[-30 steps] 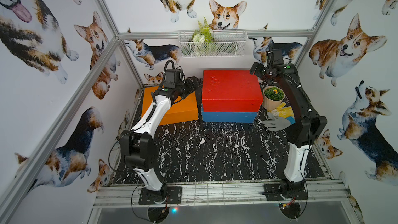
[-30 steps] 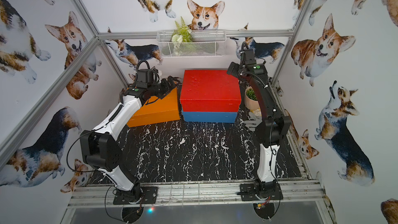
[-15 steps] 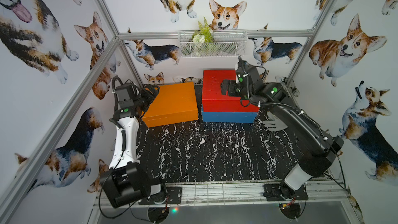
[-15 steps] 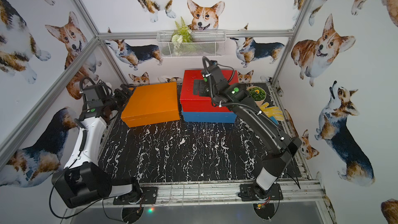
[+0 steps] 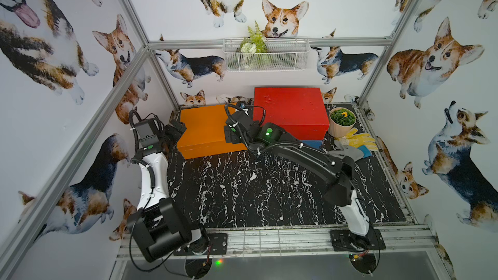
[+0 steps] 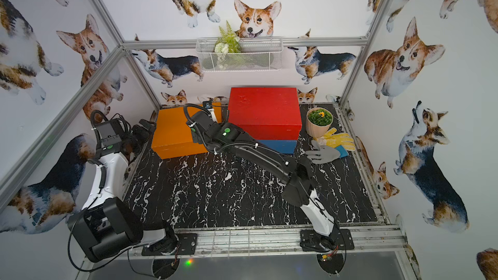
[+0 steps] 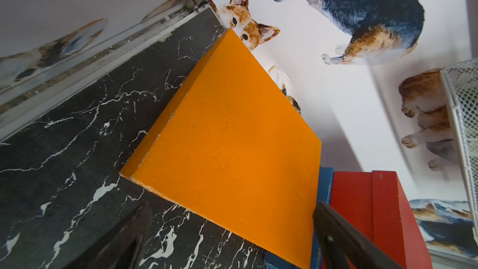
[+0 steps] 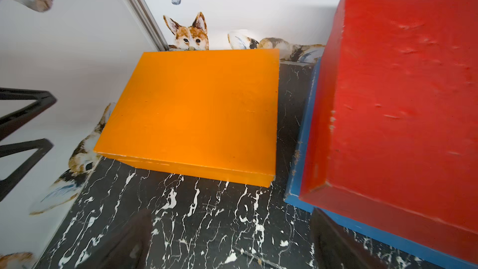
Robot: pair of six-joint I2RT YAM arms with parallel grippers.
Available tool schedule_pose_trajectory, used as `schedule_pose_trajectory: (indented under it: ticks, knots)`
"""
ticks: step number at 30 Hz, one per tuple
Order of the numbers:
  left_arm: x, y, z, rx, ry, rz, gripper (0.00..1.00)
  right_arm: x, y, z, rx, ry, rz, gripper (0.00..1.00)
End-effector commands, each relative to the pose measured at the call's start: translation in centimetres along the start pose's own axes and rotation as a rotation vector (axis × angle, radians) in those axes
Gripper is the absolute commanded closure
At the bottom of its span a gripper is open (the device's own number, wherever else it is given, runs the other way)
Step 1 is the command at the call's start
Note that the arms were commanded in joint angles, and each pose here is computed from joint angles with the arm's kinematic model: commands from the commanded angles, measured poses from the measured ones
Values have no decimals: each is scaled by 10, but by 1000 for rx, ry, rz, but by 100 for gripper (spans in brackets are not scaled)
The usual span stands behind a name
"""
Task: Stack the shoeboxes
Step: Adjust the shoebox, then adjust the shoebox at the corner of the board.
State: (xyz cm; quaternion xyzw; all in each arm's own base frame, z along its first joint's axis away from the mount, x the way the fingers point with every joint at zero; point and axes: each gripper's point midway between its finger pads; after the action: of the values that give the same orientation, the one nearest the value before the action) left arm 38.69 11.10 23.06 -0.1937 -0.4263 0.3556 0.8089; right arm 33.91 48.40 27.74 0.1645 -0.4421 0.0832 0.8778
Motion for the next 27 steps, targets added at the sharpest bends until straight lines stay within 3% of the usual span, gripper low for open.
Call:
schedule_pose_trajectory:
  ticks: [1,10,27]
  knots:
    - [0,10,-4,38,-2,-16,0,-7,-6,-21,-93,-10,11,5]
    - [-4,16,-17,32,25,13,0,-33,-25,-83,-140,28,-53,8]
    - [-7,24,-37,32,52,32,0,-73,-28,-121,-163,79,-77,8]
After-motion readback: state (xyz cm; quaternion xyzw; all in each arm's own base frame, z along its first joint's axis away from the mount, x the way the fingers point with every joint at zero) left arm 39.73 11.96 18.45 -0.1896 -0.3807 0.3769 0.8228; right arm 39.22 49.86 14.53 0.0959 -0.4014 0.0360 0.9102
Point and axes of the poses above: each gripper's point midway between its finger pads, its own z axis back along the fingers, its own y axis along the line the jaws close on, x = y × z, and after that the axes turned 4 degrees about -z, right-handed
